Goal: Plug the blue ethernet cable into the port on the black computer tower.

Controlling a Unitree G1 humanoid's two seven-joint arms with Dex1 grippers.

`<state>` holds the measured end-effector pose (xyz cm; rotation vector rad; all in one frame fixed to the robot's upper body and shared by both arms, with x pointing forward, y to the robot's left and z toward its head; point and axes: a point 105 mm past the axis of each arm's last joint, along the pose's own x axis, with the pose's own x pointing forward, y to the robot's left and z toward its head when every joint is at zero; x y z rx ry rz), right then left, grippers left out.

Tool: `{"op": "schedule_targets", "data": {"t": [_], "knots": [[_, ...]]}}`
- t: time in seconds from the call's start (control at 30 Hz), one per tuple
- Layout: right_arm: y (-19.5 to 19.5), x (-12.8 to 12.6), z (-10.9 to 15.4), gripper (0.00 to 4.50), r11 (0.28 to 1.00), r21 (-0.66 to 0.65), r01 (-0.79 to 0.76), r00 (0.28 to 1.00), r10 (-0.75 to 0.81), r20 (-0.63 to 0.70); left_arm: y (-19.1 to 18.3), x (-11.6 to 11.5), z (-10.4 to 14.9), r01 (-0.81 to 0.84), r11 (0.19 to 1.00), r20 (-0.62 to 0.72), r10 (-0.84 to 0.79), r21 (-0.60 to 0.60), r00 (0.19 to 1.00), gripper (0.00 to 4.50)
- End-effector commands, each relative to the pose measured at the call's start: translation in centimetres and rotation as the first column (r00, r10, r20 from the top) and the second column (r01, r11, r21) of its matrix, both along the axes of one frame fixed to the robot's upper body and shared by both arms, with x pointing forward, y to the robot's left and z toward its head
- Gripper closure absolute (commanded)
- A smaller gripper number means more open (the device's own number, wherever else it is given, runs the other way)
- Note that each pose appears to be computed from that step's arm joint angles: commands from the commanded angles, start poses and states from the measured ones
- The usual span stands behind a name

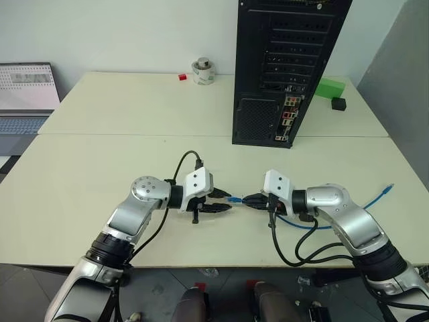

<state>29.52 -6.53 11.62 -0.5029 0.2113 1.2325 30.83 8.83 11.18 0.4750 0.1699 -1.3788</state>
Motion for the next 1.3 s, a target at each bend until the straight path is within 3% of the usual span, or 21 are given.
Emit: {"op": "schedule_targets", "data": {"t": [0.03,0.27,0.37,0.53,0.67,0.77,0.93,1.1,1.3], "knots": [[1.0,-0.4,1.9,4.5,0.999,0.024,-0.049,0.997,0.047,0.062,-0.4,0.0,0.8,0.027,1.0,0.048,-0.027,0.002,0.998,4.16],[1.4,-1.0,2.1,4.5,0.995,0.025,-0.098,0.992,0.096,0.077,-0.3,-0.1,0.6,0.04,0.999,0.069,-0.041,0.007,0.997,4.2],[1.3,-0.7,2.4,3.87,0.995,0.022,-0.098,0.988,0.095,0.118,-0.3,-0.2,0.8,0.06,0.998,0.131,-0.06,0.003,0.99,4.2],[-0.2,-0.2,4.0,2.7,0.996,0.042,-0.075,0.987,0.068,0.144,-0.3,0.1,2.0,0.076,0.997,0.367,-0.061,-0.027,0.928,4.2],[-1.4,-0.2,5.5,1.84,0.99,0.14,-0.022,0.997,0.011,0.082,0.0,0.2,2.7,0.08,0.997,0.606,-0.055,-0.014,0.794,4.2],[-1.4,-0.2,6.4,1.2,0.964,0.265,0.033,0.999,-0.033,-0.004,0.0,-0.1,3.1,0.102,0.995,0.764,-0.078,0.017,0.64,4.2],[-0.5,-0.7,6.6,1.14,0.927,0.363,0.09,0.991,-0.046,-0.128,-0.1,-1.1,4.0,0.158,0.985,0.917,-0.12,0.064,0.381,4.2],[0.1,-0.9,6.7,1.14,0.904,0.41,0.125,0.976,-0.038,-0.214,-0.1,-1.1,4.5,0.152,0.988,0.953,-0.075,0.031,0.293,4.2],[0.5,-1.3,6.6,1.14,0.897,0.423,0.13,0.965,-0.016,-0.263,-0.3,-0.7,4.9,0.128,0.992,0.968,-0.051,0.019,0.247,4.2]]}}
